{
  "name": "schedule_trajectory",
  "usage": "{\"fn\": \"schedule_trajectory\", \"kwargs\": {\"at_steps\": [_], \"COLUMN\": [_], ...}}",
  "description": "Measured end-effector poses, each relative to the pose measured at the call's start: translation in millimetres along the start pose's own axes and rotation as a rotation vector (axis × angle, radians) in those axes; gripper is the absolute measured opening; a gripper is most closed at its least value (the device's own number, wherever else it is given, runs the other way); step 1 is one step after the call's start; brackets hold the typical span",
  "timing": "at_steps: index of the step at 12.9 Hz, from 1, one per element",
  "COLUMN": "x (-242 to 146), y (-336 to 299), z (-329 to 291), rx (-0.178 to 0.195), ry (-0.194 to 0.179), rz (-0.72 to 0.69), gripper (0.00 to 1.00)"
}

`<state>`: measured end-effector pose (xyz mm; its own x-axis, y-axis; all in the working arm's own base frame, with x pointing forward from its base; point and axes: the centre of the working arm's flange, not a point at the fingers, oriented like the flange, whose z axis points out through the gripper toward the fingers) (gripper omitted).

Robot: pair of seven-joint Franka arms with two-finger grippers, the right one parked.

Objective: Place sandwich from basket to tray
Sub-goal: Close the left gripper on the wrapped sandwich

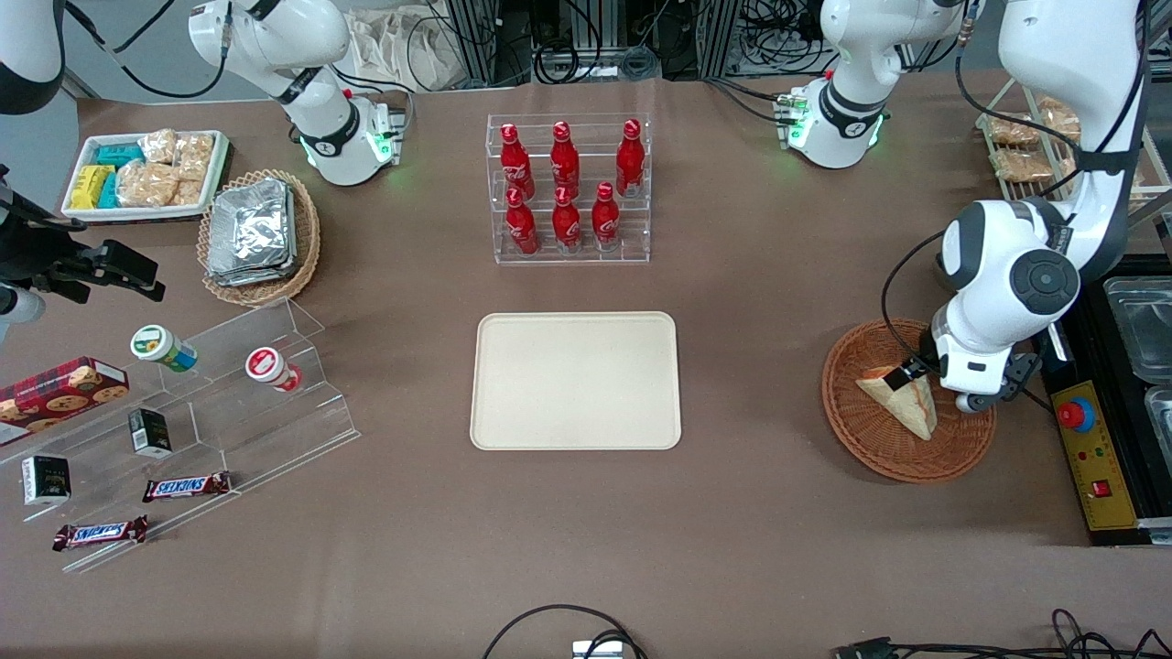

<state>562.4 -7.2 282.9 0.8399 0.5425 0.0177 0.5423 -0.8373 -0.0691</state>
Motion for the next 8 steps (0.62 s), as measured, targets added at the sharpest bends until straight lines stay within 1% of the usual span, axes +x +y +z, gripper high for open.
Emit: {"fn": "schedule_trajectory", "kwargs": {"at_steps": [3,5,6,7,8], "x": [5,5,5,5,5], "y": [-4,-4,-3,-3,-2], "z": [17,25,28,31,33], "rx": [0.005,0.01,0.009,0.006,0.001], "ry": [0.0,-0.007,-0.008,-0.006,-0.002], "rz": [-0.011,-0.011,-0.011,-0.013,-0.013], "gripper": [0.98,0.93,0.85,0.83,0.72]}}
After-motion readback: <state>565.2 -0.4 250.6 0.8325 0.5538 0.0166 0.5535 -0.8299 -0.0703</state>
